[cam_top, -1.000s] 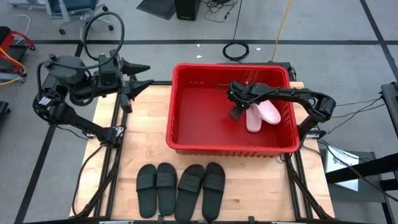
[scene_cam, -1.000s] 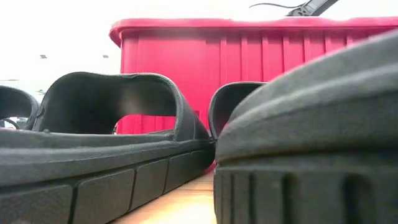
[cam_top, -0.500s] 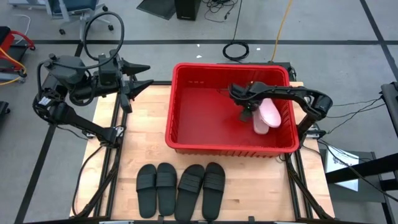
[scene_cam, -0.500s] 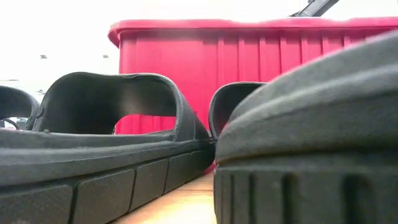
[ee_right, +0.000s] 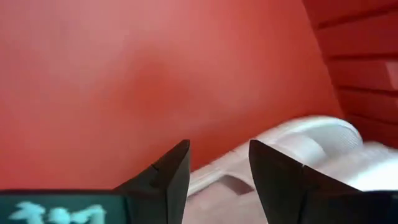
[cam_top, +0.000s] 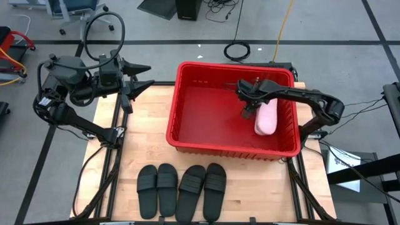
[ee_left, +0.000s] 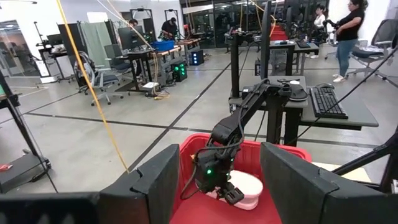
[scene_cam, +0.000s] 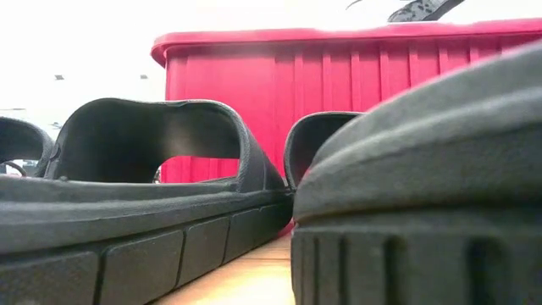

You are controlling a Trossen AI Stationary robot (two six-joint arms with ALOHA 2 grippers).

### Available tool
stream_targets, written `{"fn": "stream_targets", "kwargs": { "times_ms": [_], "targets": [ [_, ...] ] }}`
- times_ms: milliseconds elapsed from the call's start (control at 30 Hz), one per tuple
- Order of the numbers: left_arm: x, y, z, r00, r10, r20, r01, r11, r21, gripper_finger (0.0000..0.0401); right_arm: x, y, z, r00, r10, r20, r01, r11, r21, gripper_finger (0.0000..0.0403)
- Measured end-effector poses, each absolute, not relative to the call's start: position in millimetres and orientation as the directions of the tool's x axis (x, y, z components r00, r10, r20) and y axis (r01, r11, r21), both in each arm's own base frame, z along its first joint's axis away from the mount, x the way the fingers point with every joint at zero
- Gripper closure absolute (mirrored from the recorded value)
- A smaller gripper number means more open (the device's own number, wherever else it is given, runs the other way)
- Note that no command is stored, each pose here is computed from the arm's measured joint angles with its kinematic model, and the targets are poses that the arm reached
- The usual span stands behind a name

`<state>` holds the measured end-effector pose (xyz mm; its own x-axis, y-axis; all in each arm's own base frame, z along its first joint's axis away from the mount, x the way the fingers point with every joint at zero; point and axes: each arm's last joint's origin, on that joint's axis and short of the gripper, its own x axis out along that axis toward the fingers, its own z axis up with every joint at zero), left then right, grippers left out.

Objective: Pick and place slides into bin
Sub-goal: Adjust the stacked pink slides in the red bin, then adjust the red bin

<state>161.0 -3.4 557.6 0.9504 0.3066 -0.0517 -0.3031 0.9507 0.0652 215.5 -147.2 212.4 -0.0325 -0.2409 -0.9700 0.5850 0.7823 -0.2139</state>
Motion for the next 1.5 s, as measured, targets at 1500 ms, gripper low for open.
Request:
{"fn": "stream_targets", "kwargs": {
  "times_ms": [1500],
  "targets": [
    [161,-4,558,0.954,0.295,-0.052,-0.291,0.954,0.069,0.0176,194,-95,224,-0.306,-0.005,-0.952,0.434,0.89,-0.144,0.025]
  ]
}}
